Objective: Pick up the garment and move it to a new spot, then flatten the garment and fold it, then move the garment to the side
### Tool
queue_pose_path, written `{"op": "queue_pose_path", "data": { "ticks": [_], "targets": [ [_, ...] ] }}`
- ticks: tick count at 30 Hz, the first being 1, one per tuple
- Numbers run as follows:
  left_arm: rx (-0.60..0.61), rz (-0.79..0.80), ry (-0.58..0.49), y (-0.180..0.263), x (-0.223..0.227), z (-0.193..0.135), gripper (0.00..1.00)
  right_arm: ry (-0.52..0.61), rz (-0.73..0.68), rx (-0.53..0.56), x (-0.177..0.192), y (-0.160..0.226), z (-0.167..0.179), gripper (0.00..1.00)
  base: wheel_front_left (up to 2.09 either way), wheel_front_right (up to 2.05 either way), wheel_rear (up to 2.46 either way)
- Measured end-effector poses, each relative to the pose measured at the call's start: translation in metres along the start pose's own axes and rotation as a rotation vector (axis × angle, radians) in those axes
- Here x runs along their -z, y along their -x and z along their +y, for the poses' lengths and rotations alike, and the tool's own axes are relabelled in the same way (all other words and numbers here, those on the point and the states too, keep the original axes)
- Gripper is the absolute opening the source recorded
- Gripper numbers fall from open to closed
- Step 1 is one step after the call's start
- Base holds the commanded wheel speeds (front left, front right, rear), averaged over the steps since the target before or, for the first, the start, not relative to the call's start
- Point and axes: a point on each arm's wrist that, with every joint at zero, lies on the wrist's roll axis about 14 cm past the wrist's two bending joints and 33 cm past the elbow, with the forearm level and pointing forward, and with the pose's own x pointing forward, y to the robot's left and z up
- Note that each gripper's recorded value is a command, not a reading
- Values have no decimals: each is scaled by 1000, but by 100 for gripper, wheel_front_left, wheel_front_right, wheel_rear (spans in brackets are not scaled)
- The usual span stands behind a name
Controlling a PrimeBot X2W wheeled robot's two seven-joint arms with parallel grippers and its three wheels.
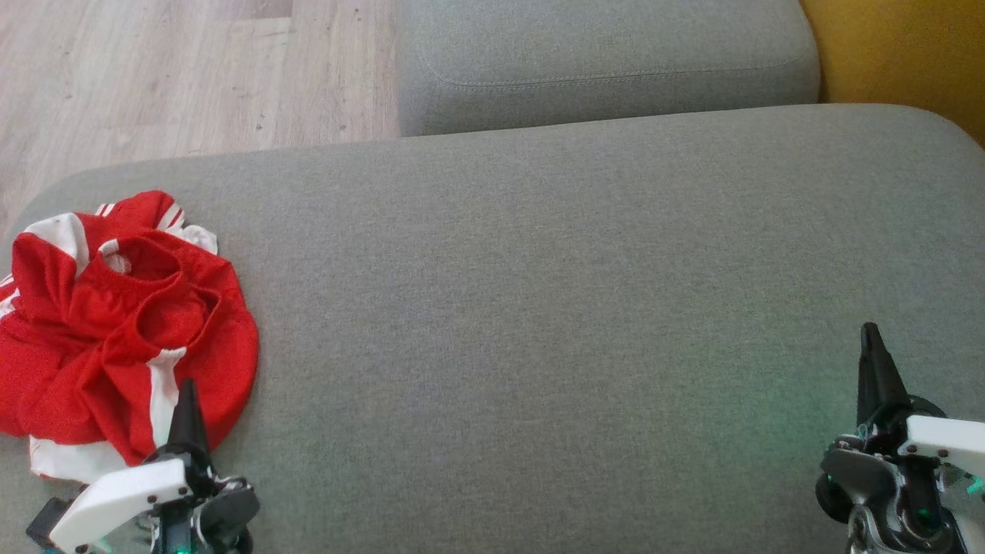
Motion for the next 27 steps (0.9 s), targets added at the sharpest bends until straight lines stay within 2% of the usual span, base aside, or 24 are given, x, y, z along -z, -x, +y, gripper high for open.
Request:
{"op": "queue_pose_path", "data": {
  "ticks": [27],
  "targets": [
    [0,0,0,0,0,0,0,0,0,0,0,0,0,0,0,0,0]
  ]
}}
